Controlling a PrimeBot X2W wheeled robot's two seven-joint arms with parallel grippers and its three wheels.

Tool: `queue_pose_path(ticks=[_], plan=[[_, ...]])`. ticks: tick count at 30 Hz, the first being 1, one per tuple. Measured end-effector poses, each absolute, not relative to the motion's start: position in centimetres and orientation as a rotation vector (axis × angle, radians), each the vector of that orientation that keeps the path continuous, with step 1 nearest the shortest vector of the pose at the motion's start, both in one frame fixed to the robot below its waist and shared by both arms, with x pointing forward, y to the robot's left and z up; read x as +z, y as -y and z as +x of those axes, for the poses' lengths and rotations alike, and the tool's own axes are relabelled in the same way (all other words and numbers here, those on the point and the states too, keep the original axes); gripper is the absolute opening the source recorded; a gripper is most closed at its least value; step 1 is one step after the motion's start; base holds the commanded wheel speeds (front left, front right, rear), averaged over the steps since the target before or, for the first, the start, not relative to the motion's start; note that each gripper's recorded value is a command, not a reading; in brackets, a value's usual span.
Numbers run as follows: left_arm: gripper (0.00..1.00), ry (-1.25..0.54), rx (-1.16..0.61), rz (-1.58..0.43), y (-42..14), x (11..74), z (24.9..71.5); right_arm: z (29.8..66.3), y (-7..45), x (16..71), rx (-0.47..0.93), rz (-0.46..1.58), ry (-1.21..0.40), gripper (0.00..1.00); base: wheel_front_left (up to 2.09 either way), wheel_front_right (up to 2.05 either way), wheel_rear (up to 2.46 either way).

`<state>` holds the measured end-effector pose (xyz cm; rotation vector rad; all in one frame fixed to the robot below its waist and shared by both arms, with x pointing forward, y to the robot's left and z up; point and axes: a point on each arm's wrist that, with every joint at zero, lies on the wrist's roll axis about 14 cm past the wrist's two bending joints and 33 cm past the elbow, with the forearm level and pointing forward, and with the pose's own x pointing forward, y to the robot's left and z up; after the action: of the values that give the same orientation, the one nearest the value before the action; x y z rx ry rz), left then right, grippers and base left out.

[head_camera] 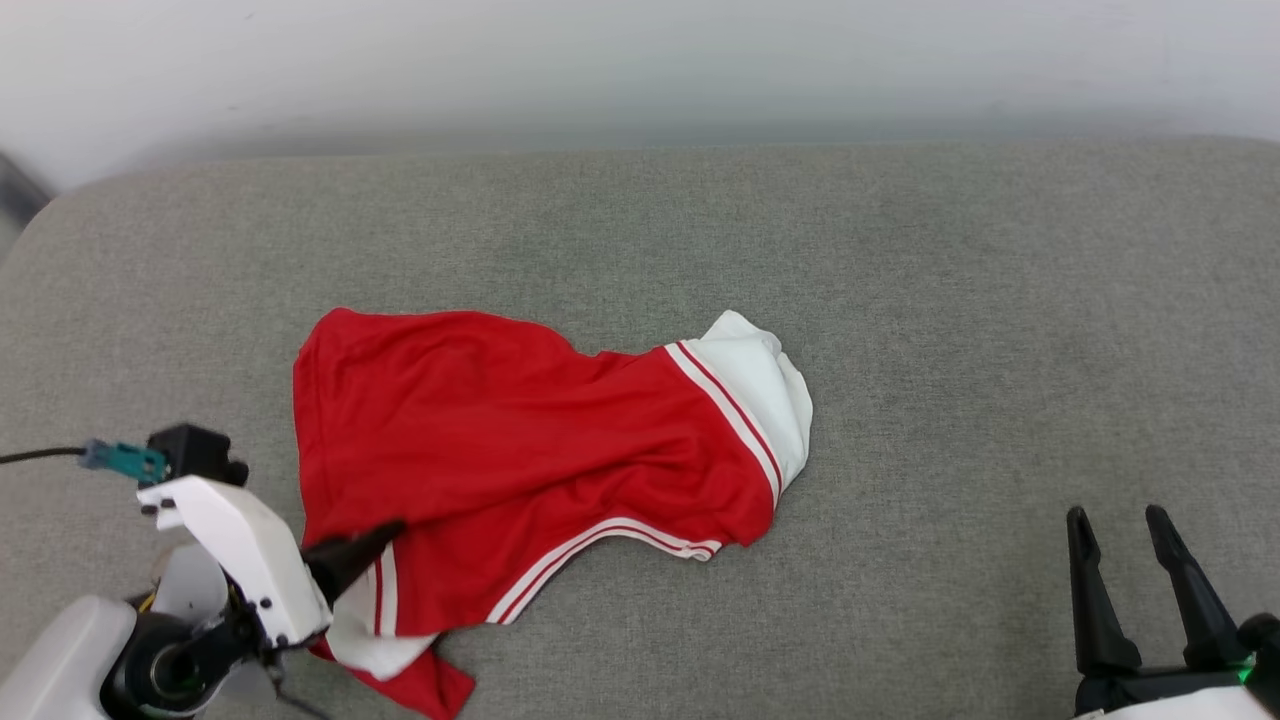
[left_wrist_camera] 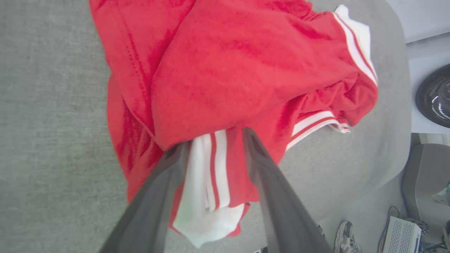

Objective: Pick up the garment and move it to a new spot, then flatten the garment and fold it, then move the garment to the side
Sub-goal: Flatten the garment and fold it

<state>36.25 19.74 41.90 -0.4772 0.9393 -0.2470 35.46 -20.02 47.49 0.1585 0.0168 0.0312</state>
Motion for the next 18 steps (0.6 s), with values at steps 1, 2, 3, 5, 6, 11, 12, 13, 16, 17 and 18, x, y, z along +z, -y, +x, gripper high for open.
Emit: queue_pose_path(ticks=[1,2,3,5,6,11,12,13,16,17,18], plan=[[1.00,-0.885,-0.257,-0.504,-19.4,42.8,37.1,35.7,19.8,47.6,0.045,0.152,-0.015,1.00,0.00,0.00,0.00],[1.00,-0.820,-0.266,-0.513,-19.3,43.7,38.0,35.9,19.7,47.9,0.057,0.146,-0.007,1.00,0.00,0.00,0.00],[1.00,-0.752,-0.261,-0.498,-19.5,44.6,38.9,36.1,19.5,48.2,0.068,0.141,0.005,1.00,0.00,0.00,0.00],[1.00,-0.672,-0.256,-0.472,-19.9,45.7,39.8,36.5,19.3,48.7,0.082,0.137,0.019,1.00,0.00,0.00,0.00],[1.00,-0.642,-0.270,-0.459,-19.6,46.0,39.9,36.6,19.1,48.9,0.094,0.135,0.025,1.00,0.00,0.00,0.00],[1.00,-0.412,-0.255,-0.372,-20.1,49.1,41.5,37.1,18.2,49.2,0.159,0.123,0.026,1.00,0.00,0.00,0.00],[1.00,-0.351,-0.250,-0.378,-20.2,50.0,41.9,37.3,18.0,49.1,0.171,0.120,0.022,1.00,0.00,0.00,0.00],[1.00,-0.286,-0.242,-0.375,-20.3,51.1,42.3,37.4,17.7,48.9,0.188,0.117,0.012,1.00,0.00,0.00,0.00],[1.00,-0.111,-0.210,-0.299,-21.4,53.7,42.9,37.8,17.4,48.3,0.220,0.110,-0.014,1.00,0.00,0.00,0.00],[1.00,-0.063,-0.200,-0.284,-21.6,54.4,42.9,38.0,17.1,48.3,0.237,0.103,-0.016,1.00,0.00,0.00,0.00],[1.00,-0.016,-0.189,-0.279,-21.8,55.0,42.8,38.3,16.9,48.3,0.251,0.101,-0.020,1.00,0.00,0.00,0.00]])
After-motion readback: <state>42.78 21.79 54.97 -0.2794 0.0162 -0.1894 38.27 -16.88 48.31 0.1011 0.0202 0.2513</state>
